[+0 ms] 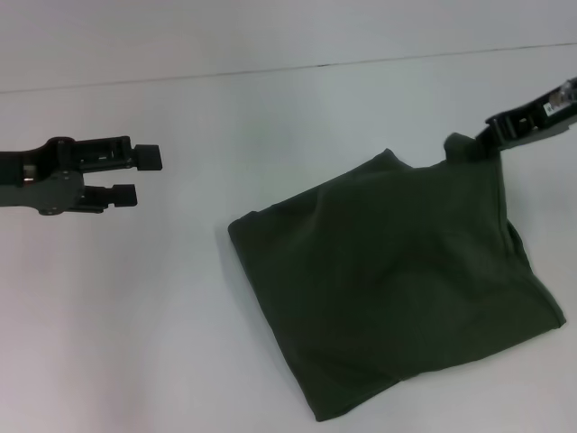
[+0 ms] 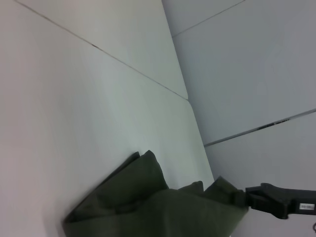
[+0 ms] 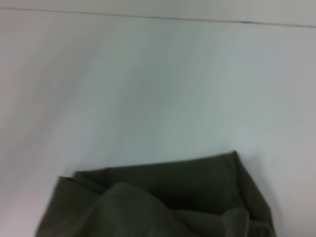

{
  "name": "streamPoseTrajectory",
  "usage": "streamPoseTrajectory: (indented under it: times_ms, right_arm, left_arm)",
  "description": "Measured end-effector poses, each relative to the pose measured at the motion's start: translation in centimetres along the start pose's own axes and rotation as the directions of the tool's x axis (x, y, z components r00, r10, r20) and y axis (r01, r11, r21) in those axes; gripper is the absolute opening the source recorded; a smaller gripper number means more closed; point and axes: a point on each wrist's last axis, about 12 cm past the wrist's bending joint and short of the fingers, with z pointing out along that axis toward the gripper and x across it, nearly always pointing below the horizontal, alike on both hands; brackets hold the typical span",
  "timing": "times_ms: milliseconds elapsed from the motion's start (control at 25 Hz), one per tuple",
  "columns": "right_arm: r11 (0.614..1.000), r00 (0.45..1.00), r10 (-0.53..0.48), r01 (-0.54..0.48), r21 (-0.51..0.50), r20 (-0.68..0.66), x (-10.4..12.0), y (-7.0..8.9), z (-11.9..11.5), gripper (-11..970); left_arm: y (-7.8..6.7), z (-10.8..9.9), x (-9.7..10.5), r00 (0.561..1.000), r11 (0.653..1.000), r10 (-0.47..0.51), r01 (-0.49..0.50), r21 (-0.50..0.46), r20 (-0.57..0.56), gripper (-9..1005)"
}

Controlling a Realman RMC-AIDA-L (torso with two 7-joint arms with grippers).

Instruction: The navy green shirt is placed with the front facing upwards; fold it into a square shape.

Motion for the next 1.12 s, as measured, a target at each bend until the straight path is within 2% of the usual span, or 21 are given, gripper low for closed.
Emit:
streamPoseTrajectory:
  times_ms: [240, 440, 680, 880, 1000, 1120]
  right_arm:
    - [0.998, 1.000, 0.000, 0.000, 0.057, -0.001, 0.6, -0.7, 1.0, 36]
    - [0.998, 1.000, -0.014, 0.012, 0.063, 0.026, 0.4, -0.6, 1.7, 117]
    - [0.997, 1.000, -0.017, 0.017, 0.069, -0.005, 0.2, -0.6, 2.6, 215]
    - [0.994, 0.999, -0.017, 0.013, 0.108, 0.037, -0.5, -1.2, 1.4, 429]
    - [0.994, 0.997, -0.006, -0.002, 0.110, 0.077, -0.8, -1.5, 0.5, 491]
    - [0.995, 0.997, 0.003, -0.011, 0.101, 0.077, -0.7, -1.7, 0.5, 552]
  left_arm:
    - [0.0, 0.2, 0.0, 1.000, 1.000, -0.005, 0.005, 0.006, -0.005, 963]
    - [0.0, 0.2, 0.1, 1.000, 1.000, -0.007, 0.007, 0.006, -0.006, 963]
    - [0.1, 0.1, 0.1, 1.000, 1.000, -0.009, 0.009, 0.004, -0.005, 963]
    - [0.2, 0.0, 0.1, 1.000, 1.000, -0.007, 0.007, 0.002, -0.004, 963]
    - [0.2, 0.0, 0.1, 1.000, 1.000, -0.008, 0.008, 0.002, -0.004, 963]
    - [0.2, -0.1, 0.2, 1.000, 1.000, -0.009, 0.009, 0.001, -0.003, 963]
